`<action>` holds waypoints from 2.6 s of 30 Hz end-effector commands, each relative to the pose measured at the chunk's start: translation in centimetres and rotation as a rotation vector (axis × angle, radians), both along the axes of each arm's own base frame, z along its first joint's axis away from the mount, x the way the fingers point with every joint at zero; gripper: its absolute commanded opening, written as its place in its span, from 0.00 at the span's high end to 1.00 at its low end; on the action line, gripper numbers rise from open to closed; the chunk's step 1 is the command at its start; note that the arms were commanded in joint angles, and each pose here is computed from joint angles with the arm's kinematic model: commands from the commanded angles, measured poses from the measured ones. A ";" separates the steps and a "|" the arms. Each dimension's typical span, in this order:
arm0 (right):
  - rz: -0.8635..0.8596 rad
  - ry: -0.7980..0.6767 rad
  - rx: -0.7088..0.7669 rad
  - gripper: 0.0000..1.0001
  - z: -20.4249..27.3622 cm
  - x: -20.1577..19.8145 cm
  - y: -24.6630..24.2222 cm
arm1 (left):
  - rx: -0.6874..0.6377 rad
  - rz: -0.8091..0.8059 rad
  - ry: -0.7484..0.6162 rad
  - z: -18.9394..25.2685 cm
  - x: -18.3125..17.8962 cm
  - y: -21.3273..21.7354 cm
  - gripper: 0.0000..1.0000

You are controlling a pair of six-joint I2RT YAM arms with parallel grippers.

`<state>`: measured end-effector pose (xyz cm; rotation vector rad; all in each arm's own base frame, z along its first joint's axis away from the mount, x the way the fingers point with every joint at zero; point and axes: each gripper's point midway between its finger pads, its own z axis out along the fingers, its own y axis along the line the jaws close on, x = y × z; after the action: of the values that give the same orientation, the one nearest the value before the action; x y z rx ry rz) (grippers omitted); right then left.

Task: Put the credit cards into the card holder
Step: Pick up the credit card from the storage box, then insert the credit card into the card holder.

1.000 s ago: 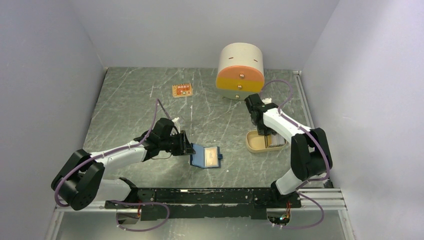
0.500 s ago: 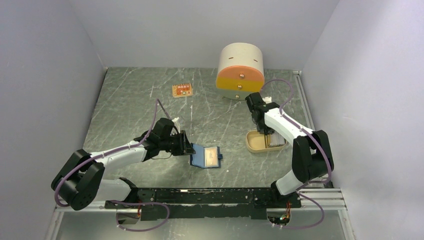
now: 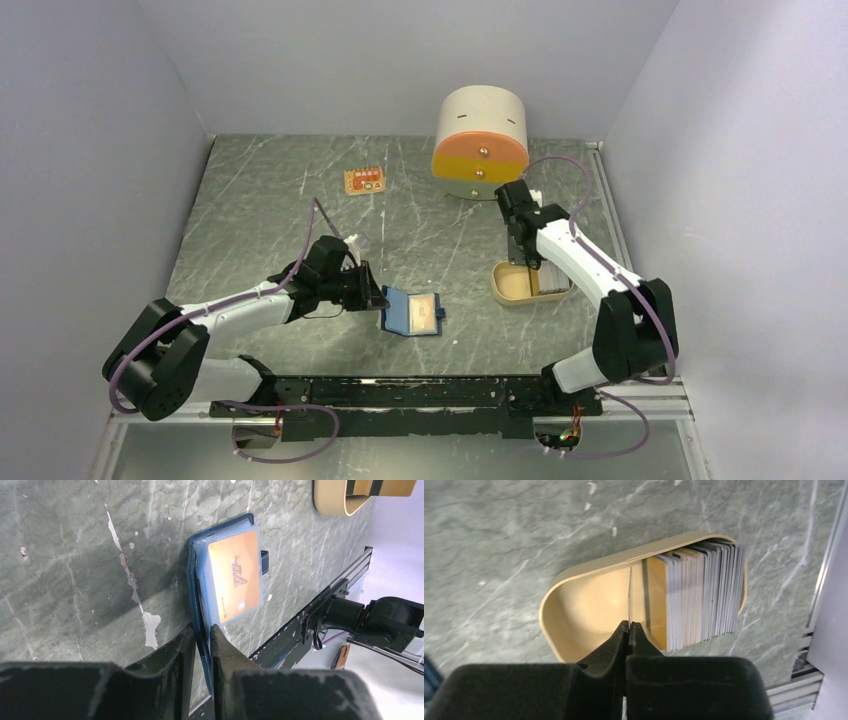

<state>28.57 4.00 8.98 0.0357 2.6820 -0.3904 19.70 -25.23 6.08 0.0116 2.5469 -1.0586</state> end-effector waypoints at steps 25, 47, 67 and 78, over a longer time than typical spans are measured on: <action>0.318 -0.256 1.081 1.00 4.6 -5.6 23.2 | -0.114 0.112 0.137 -2.3 0.5 -1.0 0.81; 0.315 -0.177 1.085 1.00 -3.8 -7.2 23.6 | -0.090 0.102 0.155 -4.3 -0.7 -0.3 0.90; 0.304 -0.157 1.126 0.97 -5.4 -7.7 22.0 | -0.070 0.099 0.160 -4.9 -0.8 0.0 0.89; 0.258 -0.134 1.191 0.94 -5.9 -8.5 22.3 | -0.076 0.104 0.162 -5.0 -0.7 -0.1 0.89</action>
<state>20.42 26.40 3.65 0.0419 2.3391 1.2155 18.87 -25.62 1.60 -0.2371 2.6195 -1.1734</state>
